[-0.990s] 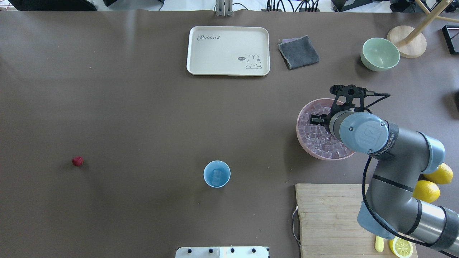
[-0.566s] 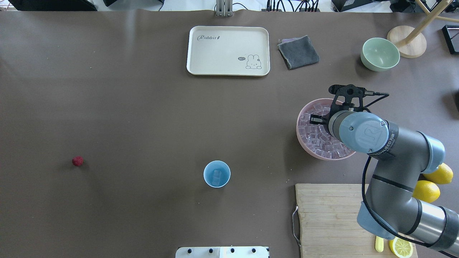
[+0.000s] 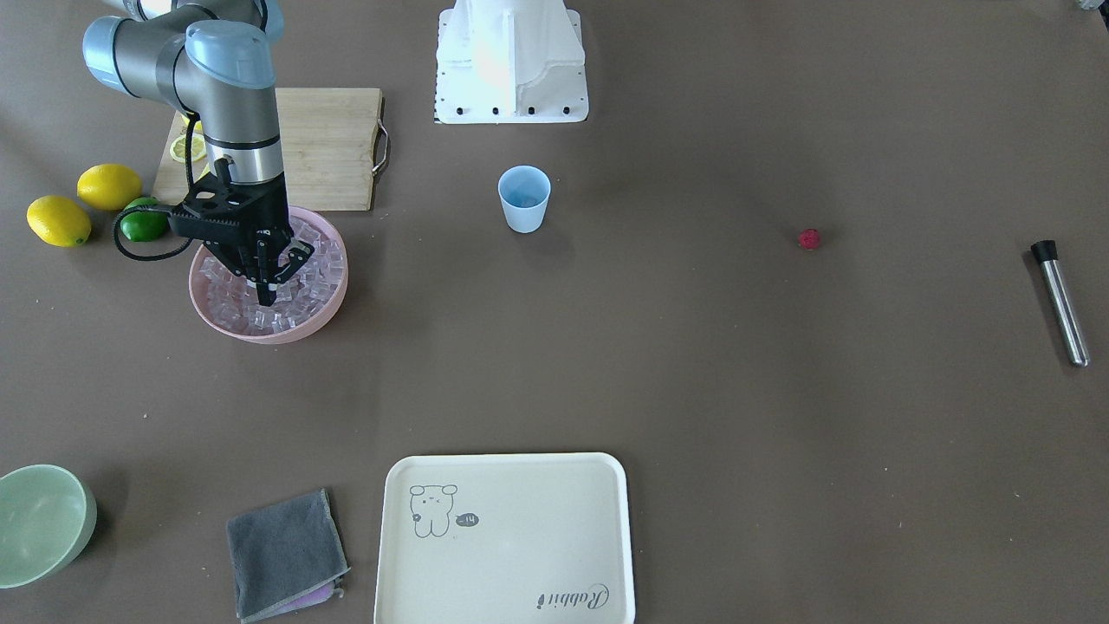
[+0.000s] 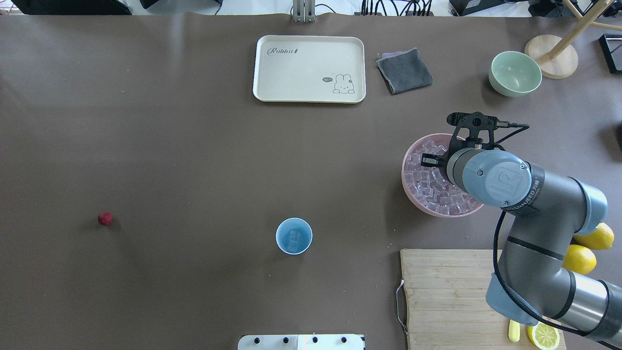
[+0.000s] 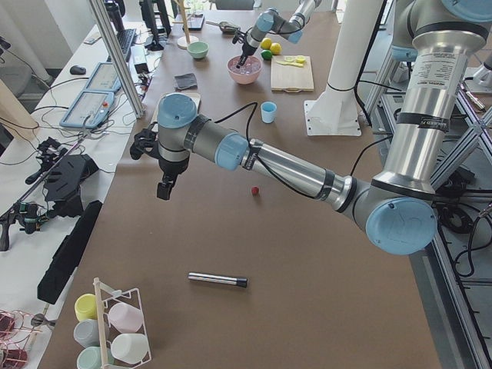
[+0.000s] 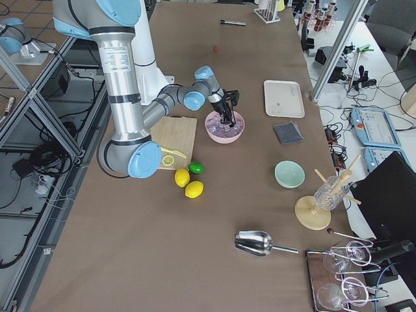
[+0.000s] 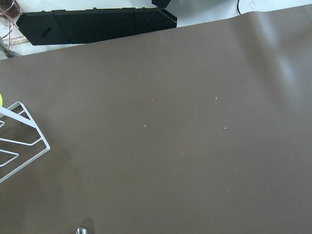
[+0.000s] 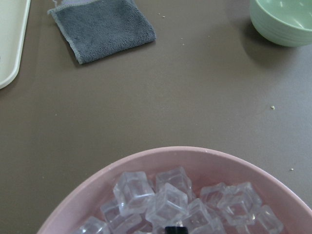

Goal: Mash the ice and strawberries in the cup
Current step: 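Lower the right gripper into the bowl to grasp a third ice cube, then close the right gripper on a clear ice cube in the pink bowl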

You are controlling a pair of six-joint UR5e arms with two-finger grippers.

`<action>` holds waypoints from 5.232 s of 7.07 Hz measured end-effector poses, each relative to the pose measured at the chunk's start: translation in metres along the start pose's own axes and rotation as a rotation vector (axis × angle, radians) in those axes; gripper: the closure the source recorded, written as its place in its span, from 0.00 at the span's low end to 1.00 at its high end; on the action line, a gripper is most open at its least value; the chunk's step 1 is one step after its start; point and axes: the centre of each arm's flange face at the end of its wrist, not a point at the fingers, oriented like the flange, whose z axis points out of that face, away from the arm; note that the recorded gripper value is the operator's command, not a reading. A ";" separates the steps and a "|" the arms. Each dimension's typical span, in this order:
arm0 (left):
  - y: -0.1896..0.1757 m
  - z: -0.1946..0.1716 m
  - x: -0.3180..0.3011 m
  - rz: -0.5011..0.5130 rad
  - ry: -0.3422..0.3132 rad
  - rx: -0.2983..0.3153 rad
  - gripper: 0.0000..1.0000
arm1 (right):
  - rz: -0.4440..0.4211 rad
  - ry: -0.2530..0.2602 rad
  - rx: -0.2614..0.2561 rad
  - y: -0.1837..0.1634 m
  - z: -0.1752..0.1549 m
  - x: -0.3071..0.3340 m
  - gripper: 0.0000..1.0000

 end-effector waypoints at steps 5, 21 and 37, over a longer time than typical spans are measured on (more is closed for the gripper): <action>0.001 0.009 -0.010 -0.013 -0.001 -0.013 0.01 | -0.015 -0.007 0.015 -0.001 0.000 -0.007 0.13; -0.011 0.028 -0.012 0.003 0.005 -0.019 0.01 | -0.087 -0.003 0.024 -0.010 -0.001 -0.006 1.00; -0.014 0.022 -0.005 0.034 0.011 0.012 0.01 | -0.124 0.027 -0.016 0.039 0.010 0.005 1.00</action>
